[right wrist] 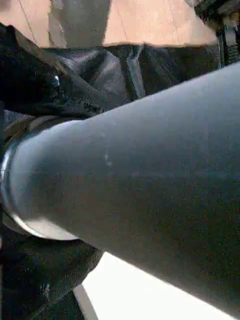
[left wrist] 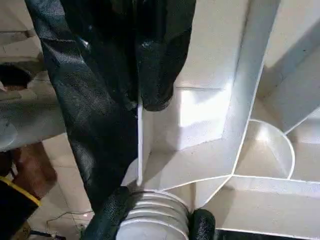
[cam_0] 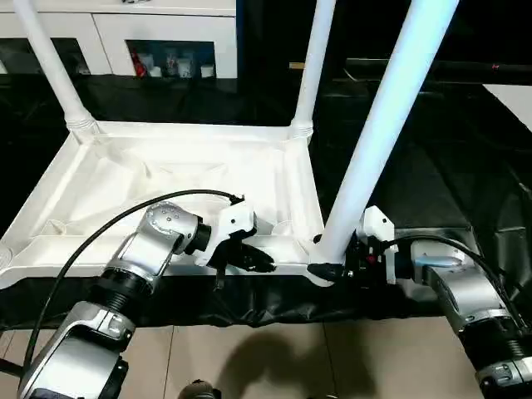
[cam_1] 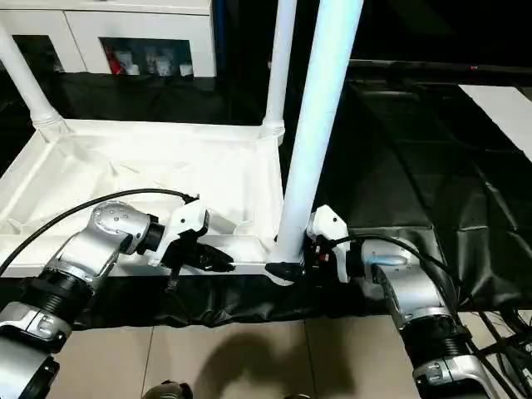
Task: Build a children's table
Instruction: Rotate leg to tighten
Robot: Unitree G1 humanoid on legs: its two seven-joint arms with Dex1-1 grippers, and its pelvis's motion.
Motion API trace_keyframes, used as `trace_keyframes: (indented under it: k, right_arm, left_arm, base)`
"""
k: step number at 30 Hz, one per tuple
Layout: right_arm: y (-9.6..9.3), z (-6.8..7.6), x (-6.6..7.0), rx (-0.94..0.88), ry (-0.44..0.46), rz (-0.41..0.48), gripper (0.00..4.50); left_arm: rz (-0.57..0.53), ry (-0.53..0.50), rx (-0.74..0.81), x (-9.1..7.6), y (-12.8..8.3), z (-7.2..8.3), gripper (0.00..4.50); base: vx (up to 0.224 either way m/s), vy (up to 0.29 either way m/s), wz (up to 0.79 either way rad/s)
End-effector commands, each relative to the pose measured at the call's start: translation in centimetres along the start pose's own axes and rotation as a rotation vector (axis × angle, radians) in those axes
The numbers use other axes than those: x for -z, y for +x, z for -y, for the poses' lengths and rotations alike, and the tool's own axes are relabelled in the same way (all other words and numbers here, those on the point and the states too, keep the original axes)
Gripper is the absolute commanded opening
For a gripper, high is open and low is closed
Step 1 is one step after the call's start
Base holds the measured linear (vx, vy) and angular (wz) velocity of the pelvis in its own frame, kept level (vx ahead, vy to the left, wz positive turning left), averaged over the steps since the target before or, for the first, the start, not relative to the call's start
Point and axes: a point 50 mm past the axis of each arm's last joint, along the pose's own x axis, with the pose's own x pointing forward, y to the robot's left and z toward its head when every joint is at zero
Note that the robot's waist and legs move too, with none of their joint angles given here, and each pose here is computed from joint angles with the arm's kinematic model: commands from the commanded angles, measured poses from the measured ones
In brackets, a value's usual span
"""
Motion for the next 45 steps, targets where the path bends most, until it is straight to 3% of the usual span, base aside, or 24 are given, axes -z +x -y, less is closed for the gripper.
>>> trace_keyframes:
  k: [1,7,8,12,14,15,21,25,31,37,42,45]
  right_arm:
    - [2.6,-1.2,0.1,-0.024,0.038,0.053,2.71]
    - [4.9,0.8,0.3,0.378,0.099,0.088,2.69]
    - [6.2,1.3,0.3,0.519,0.176,0.096,2.69]
    - [7.3,1.3,0.2,0.592,0.232,0.104,2.69]
    - [8.9,1.0,-0.4,0.634,0.235,0.123,2.69]
    - [9.1,0.9,-0.5,0.631,0.228,0.129,3.25]
    - [9.0,0.5,-0.5,0.570,0.232,0.165,3.76]
    - [7.2,0.5,-0.3,0.458,0.120,0.122,4.09]
    - [5.3,0.1,0.2,0.286,0.029,0.070,4.09]
    - [3.8,-0.8,0.4,0.081,0.007,0.032,4.09]
    - [2.2,-1.5,0.8,-0.110,-0.032,-0.064,4.09]
    - [1.7,-1.6,0.8,-0.159,-0.043,-0.098,3.76]
  left_arm:
    - [0.088,0.017,-0.065,-1.8,1.5,-0.4,0.00]
    - [0.125,-0.004,-0.203,-2.8,3.3,-0.8,0.00]
    - [0.131,-0.014,-0.249,-3.3,4.2,-0.8,0.00]
    - [0.133,-0.020,-0.290,-3.7,4.9,-0.9,0.00]
    - [0.144,-0.019,-0.331,-4.4,5.9,-0.9,0.00]
    - [0.148,-0.015,-0.333,-4.6,6.2,-0.8,0.00]
    - [0.153,0.031,-0.268,-4.5,6.4,-0.1,0.00]
    - [0.126,0.092,-0.133,-3.6,5.4,1.0,0.00]
    - [0.074,0.113,-0.068,-2.4,3.8,0.9,0.00]
    - [0.031,0.120,-0.034,-1.7,2.4,0.6,0.00]
    - [-0.005,0.130,0.020,-1.5,1.1,0.2,0.00]
    - [-0.017,0.136,0.038,-1.5,0.6,0.0,0.00]
  base:
    - [0.000,0.000,0.00]
    - [0.000,0.000,0.00]
    - [0.000,0.000,0.00]
    - [0.000,0.000,0.00]
    - [0.000,0.000,0.00]
    - [0.000,0.000,0.00]
    - [0.000,0.000,0.00]
    - [0.000,0.000,0.00]
    - [0.000,0.000,0.00]
    - [0.000,0.000,0.00]
    - [0.000,0.000,0.00]
    - [0.000,0.000,0.00]
